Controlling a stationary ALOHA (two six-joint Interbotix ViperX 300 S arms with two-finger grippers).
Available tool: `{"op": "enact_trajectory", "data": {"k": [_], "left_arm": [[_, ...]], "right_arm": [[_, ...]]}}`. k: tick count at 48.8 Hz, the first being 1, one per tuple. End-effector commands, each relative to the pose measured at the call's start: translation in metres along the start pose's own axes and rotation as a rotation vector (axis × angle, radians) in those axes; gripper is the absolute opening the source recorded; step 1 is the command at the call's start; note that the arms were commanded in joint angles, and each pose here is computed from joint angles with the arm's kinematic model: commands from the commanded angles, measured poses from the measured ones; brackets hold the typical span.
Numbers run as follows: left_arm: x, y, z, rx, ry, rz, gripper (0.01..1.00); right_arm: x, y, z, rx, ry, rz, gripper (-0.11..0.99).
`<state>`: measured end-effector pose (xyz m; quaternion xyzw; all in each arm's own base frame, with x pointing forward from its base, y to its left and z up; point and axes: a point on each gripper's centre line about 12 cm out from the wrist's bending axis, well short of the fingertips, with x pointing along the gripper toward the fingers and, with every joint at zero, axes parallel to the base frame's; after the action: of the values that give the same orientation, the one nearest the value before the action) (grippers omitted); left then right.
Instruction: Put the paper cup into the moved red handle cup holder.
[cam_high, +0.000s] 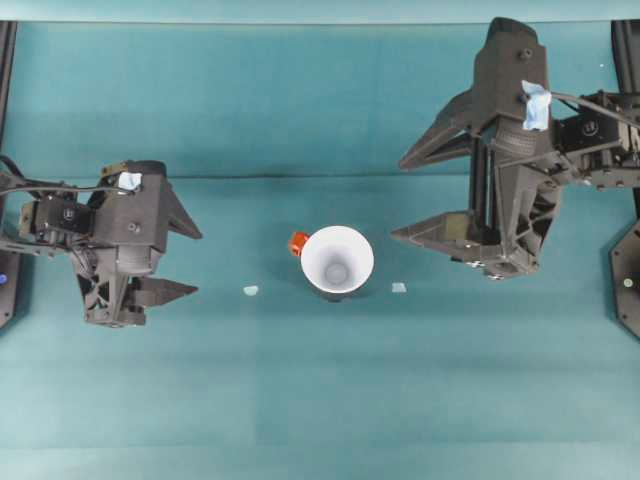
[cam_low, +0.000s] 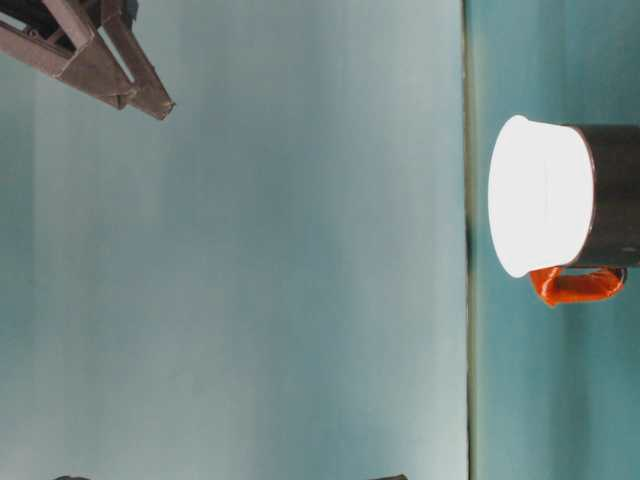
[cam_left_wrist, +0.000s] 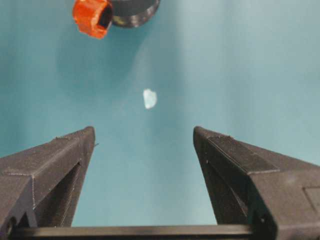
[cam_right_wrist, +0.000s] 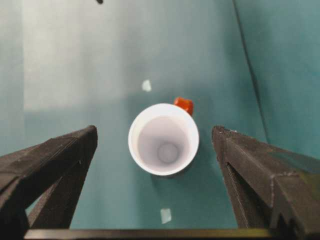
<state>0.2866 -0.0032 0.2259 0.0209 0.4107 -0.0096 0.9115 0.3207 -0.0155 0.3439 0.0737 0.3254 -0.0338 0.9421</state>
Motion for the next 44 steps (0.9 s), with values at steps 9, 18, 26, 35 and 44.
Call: {"op": "enact_trajectory", "data": {"k": [9, 18, 26, 35, 44], "left_arm": [[-0.0037, -0.0001, 0.0057, 0.001, -0.025, 0.000, 0.870], [-0.0032, -0.0002, 0.0054, -0.001, -0.022, 0.000, 0.870], [-0.0032, -0.0007, 0.0054, 0.001, -0.022, -0.001, 0.870], [-0.0032, -0.0002, 0.0054, 0.001, -0.022, 0.000, 0.870], [-0.0032, -0.0002, 0.0054, -0.001, -0.022, 0.000, 0.870]], "right_arm": [[-0.0042, 0.0012, 0.0048, -0.003, -0.020, 0.004, 0.78], [-0.0042, 0.0012, 0.0048, -0.003, -0.020, 0.004, 0.78], [-0.0042, 0.0012, 0.0048, -0.003, -0.020, 0.004, 0.78], [-0.0042, 0.0012, 0.0048, -0.003, -0.020, 0.004, 0.78], [-0.0034, 0.0010, 0.0032, -0.003, -0.015, 0.003, 0.78]]}}
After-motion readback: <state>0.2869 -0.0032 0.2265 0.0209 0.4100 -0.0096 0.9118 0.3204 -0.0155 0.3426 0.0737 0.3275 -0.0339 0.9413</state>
